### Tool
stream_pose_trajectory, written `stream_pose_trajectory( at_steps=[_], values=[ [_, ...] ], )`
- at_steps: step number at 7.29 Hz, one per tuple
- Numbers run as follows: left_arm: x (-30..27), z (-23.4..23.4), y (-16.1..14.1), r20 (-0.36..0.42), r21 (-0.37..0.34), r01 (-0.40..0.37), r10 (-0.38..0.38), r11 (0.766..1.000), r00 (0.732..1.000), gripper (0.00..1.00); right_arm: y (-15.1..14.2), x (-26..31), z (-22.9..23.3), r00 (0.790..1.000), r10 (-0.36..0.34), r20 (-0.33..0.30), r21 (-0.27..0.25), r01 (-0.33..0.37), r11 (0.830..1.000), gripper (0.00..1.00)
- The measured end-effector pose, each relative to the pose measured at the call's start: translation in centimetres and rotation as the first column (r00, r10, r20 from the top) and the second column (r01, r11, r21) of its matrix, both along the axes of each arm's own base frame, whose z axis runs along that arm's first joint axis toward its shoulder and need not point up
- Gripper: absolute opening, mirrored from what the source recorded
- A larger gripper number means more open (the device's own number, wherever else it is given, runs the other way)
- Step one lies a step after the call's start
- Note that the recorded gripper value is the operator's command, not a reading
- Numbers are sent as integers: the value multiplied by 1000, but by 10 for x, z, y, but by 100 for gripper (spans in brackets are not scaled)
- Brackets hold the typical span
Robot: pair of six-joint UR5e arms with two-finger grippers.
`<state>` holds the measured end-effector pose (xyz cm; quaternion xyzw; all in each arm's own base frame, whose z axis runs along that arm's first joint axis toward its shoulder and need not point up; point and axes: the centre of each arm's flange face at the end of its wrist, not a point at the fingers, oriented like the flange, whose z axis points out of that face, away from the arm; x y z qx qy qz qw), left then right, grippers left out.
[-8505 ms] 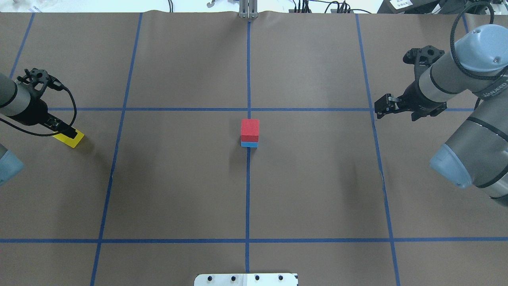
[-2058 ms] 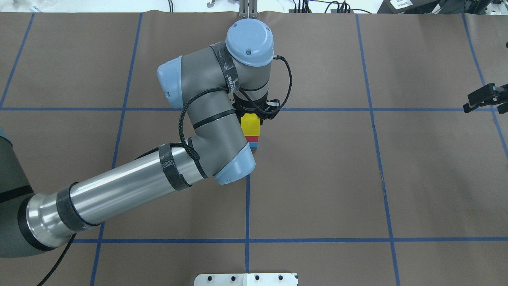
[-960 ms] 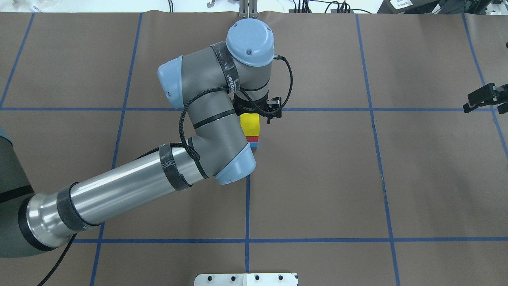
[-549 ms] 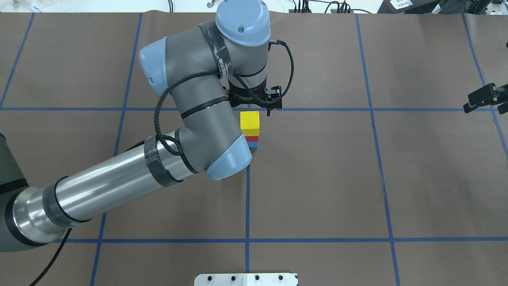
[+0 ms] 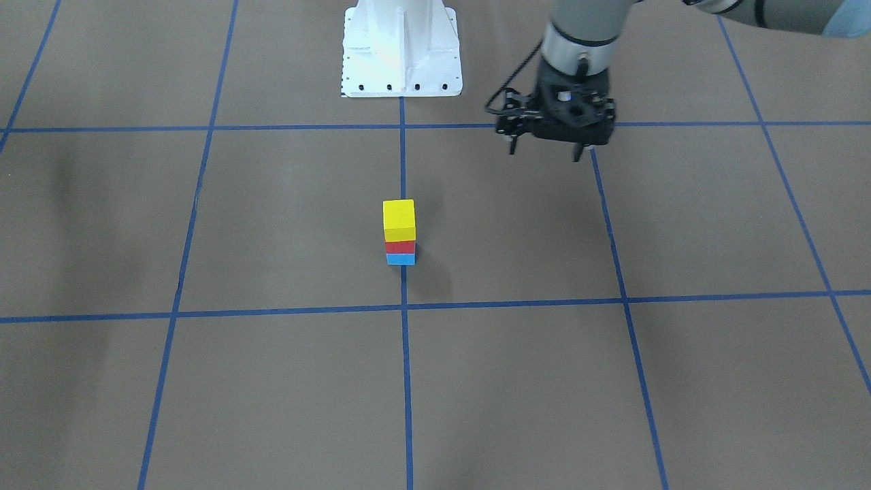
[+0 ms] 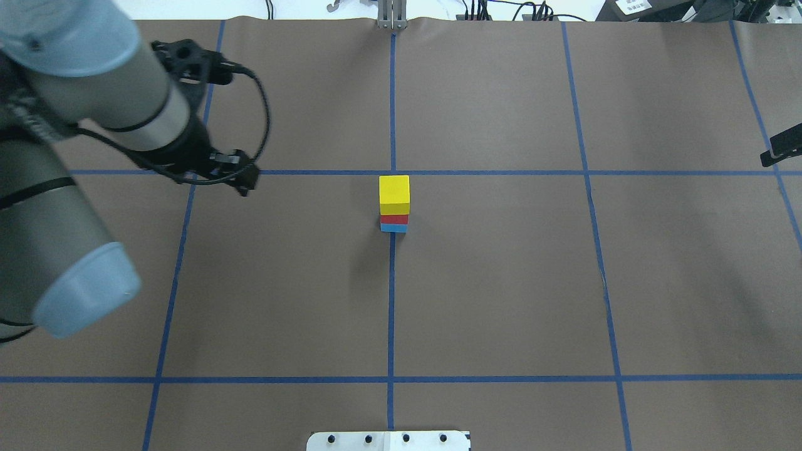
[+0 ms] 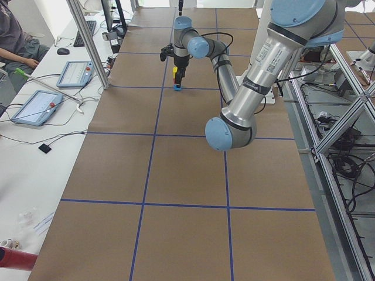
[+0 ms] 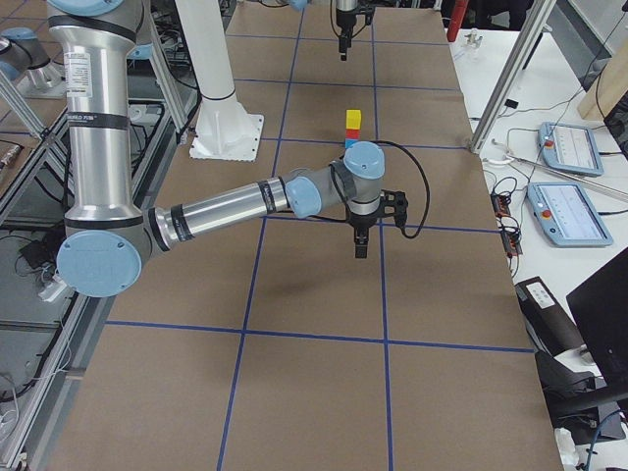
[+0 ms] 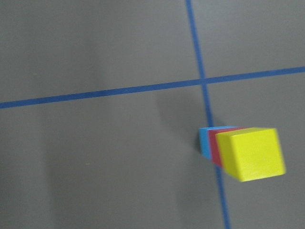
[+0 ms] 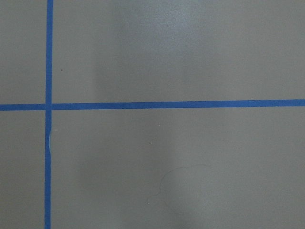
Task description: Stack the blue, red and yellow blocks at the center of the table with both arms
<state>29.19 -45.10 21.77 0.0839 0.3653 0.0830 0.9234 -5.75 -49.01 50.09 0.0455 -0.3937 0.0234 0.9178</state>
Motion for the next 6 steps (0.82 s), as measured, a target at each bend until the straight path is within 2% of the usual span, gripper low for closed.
stream_pose_trajectory(
  at_steps=[1,3,5,6],
  values=[
    [-68,58,-7,28,26,-30,29,999,999,100,3,13,5,1000,5,-6,10,-5,1000,100],
    [-193,180,-34,20,28,-85,84,996,996,100,6,27,10,1000,15,-9,16,-15,1000,100],
    [-262,265,-55,20,3,-95,95,995,995,100,10,42,14,999,8,32,13,-9,1000,100],
    [-287,293,-62,19,-28,-72,73,997,997,100,11,48,20,999,-8,38,24,7,1000,100]
  ],
)
